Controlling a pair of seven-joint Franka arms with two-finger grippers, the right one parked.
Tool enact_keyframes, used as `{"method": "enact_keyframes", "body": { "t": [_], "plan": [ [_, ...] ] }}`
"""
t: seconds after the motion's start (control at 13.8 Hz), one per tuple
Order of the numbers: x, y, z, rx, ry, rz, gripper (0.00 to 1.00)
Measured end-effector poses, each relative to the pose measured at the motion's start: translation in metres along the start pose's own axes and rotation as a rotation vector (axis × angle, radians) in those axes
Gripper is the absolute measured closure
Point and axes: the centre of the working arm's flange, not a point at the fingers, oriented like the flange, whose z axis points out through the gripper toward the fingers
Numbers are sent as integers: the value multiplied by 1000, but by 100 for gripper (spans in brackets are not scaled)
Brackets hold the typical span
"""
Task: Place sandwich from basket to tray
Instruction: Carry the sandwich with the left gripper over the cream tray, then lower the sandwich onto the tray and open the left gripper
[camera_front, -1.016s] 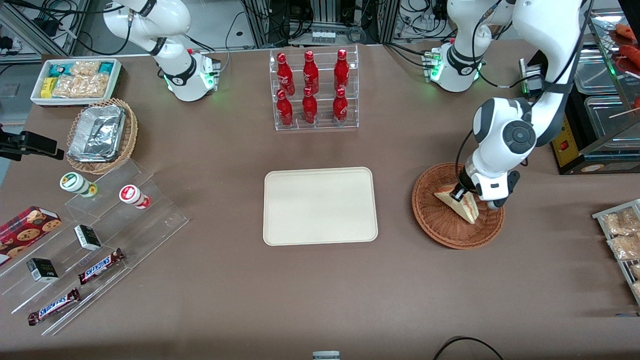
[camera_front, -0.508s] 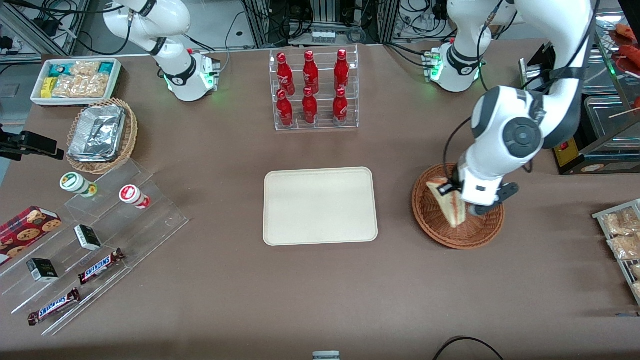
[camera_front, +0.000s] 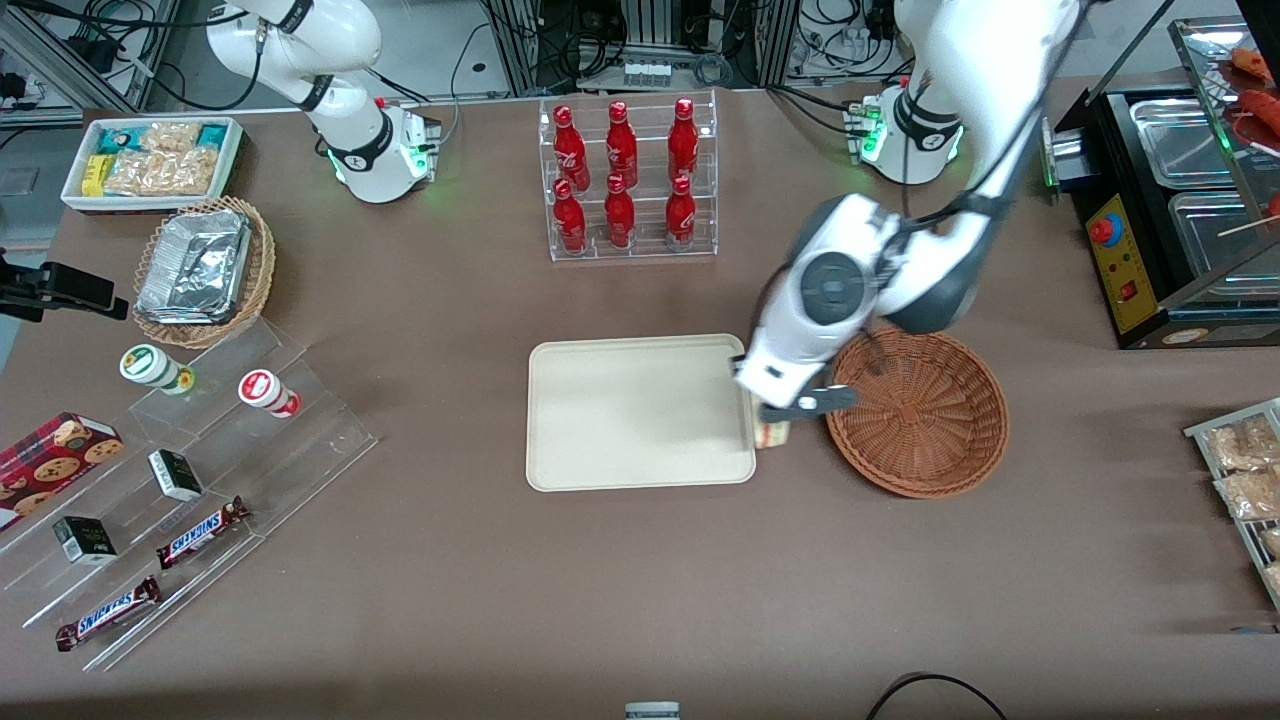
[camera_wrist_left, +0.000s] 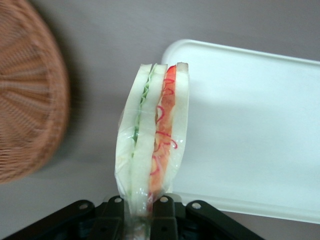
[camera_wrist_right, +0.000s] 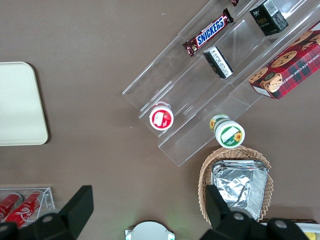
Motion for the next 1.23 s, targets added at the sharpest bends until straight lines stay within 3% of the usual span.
{"method": "enact_keyframes", "body": {
  "t": [0.15, 0.58, 1.02, 1.23],
  "plan": [
    [-15, 44, 19, 10, 10, -21, 84],
    [-56, 139, 63, -6, 7, -71, 84],
    [-61, 157, 79, -6, 6, -120, 84],
    [-57, 155, 87, 10, 34, -137, 84]
  ]
}}
